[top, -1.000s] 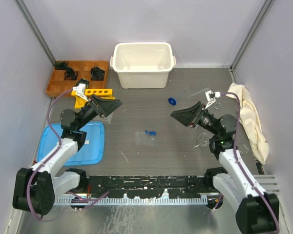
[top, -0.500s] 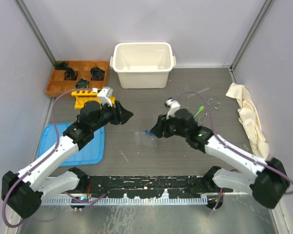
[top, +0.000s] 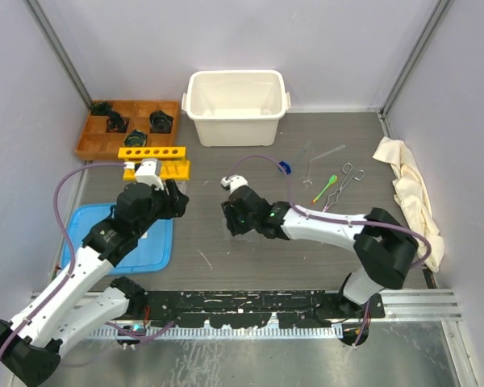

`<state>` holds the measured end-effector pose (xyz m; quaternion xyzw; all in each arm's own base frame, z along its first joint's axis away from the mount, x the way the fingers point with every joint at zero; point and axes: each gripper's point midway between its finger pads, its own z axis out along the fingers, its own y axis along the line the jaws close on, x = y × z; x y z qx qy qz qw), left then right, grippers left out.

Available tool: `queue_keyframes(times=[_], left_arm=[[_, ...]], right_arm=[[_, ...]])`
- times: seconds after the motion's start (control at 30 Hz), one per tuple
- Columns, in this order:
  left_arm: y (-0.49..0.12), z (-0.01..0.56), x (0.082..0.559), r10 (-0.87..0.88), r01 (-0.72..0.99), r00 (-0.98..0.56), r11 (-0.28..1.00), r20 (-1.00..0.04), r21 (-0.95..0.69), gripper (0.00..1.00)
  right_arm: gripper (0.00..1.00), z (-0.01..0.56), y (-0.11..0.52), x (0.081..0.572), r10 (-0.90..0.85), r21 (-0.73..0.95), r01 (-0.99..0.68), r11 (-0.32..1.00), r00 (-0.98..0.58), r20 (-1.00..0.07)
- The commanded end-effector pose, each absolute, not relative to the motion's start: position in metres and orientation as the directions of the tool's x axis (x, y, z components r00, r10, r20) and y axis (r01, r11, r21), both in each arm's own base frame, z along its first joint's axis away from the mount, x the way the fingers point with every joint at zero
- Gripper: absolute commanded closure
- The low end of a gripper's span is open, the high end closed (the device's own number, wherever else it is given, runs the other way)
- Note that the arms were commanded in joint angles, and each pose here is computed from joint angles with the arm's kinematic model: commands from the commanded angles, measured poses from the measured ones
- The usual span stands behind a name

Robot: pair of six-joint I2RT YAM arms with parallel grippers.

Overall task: Organize the chemistry lab equipment
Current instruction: Pick up the test tube at the center of the board.

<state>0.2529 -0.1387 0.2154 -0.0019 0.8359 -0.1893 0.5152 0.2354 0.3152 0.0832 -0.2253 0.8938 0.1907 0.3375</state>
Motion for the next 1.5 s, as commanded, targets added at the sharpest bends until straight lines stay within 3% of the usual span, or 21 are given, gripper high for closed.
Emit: queue_keyframes(times=[0.0, 0.63, 0.9, 1.47], left_arm=[[-0.135, 0.195, 0.252, -0.189, 0.146, -0.520, 0.941, -0.833, -0.304, 0.44], [-0.155, 0.159, 0.263, -0.151, 0.155, -0.615, 0.939, -0.774, -0.306, 0.44], [-0.158, 0.147, 0.268, -0.130, 0.149, -0.642, 0.946, -0.755, -0.289, 0.44], [-0.167, 0.134, 0.268, -0.130, 0.156, -0.673, 0.937, -0.728, -0.312, 0.44]], right_arm=[[0.59, 0.108, 0.361, 0.245, -0.264, 0.177, -0.572, 0.801, -0.603, -0.752], [0.62, 0.068, 0.370, 0.243, -0.286, 0.136, -0.505, 0.852, -0.667, -0.688], [0.72, 0.050, 0.368, 0.235, -0.294, 0.149, -0.500, 0.853, -0.697, -0.654], [0.73, 0.022, 0.365, 0.232, -0.320, 0.122, -0.486, 0.866, -0.724, -0.611]])
